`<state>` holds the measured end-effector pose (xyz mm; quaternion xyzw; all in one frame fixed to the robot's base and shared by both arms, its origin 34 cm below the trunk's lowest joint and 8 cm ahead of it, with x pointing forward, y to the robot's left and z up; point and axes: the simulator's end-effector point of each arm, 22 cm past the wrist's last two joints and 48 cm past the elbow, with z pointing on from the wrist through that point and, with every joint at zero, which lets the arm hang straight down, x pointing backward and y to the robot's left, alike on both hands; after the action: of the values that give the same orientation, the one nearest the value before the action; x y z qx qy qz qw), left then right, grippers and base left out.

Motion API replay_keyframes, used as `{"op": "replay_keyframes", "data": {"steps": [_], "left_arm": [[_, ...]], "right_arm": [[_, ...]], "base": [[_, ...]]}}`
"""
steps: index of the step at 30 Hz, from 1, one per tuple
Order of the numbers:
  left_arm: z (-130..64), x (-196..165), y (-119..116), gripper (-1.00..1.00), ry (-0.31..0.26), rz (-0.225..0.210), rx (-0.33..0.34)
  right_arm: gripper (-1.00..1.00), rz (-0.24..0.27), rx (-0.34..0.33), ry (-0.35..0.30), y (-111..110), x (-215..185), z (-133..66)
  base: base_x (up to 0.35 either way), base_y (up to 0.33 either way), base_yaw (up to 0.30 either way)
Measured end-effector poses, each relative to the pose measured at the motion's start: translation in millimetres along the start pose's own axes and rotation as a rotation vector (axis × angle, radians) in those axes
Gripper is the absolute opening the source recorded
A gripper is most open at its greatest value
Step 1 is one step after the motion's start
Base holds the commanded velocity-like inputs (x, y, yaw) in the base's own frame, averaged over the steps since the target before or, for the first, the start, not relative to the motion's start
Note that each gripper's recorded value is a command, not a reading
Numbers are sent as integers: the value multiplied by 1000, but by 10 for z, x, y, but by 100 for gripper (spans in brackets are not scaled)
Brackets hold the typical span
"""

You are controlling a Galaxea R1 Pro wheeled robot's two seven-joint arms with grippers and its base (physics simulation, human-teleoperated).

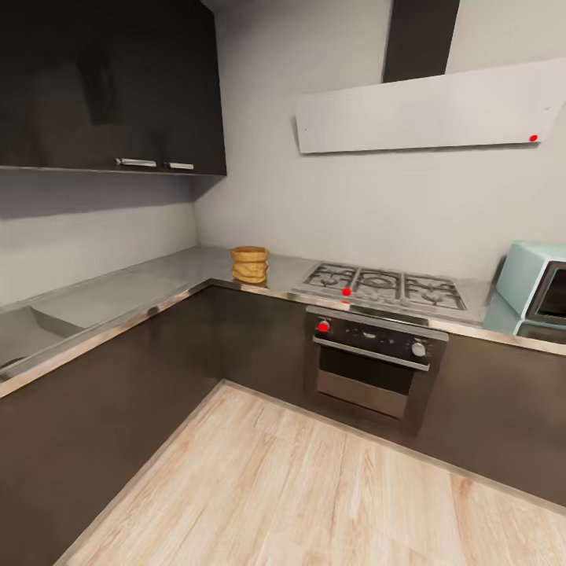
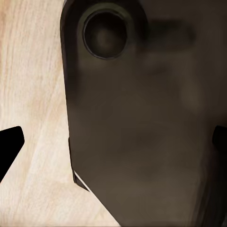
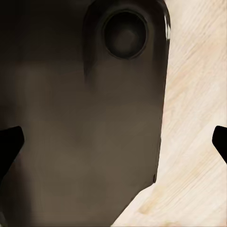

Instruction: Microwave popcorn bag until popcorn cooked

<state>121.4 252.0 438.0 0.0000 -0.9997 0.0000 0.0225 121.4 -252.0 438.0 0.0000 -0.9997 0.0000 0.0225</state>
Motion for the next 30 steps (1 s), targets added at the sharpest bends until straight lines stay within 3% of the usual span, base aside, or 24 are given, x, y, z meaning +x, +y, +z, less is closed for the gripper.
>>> {"op": "replay_keyframes", "data": {"steps": [8,14,25,26,30], "left_arm": [[-1,-74,-11,100,-16,-7,2],[-2,-128,-42,100,-28,-17,6],[-4,-185,-108,100,-41,-30,19],[-4,-185,-107,100,-41,-30,18],[-4,-185,-98,100,-41,-32,15]], "right_arm": [[100,-16,10,0,-99,-16,-1],[100,-1,13,-10,-146,-38,-2],[100,17,25,-68,-214,-163,-8],[100,17,26,-99,-215,-232,-14],[100,17,26,-100,-216,-234,-14]], "base": [[0,0,0],[0,0,-15],[0,0,-223],[0,0,-249],[0,0,-258]]}}
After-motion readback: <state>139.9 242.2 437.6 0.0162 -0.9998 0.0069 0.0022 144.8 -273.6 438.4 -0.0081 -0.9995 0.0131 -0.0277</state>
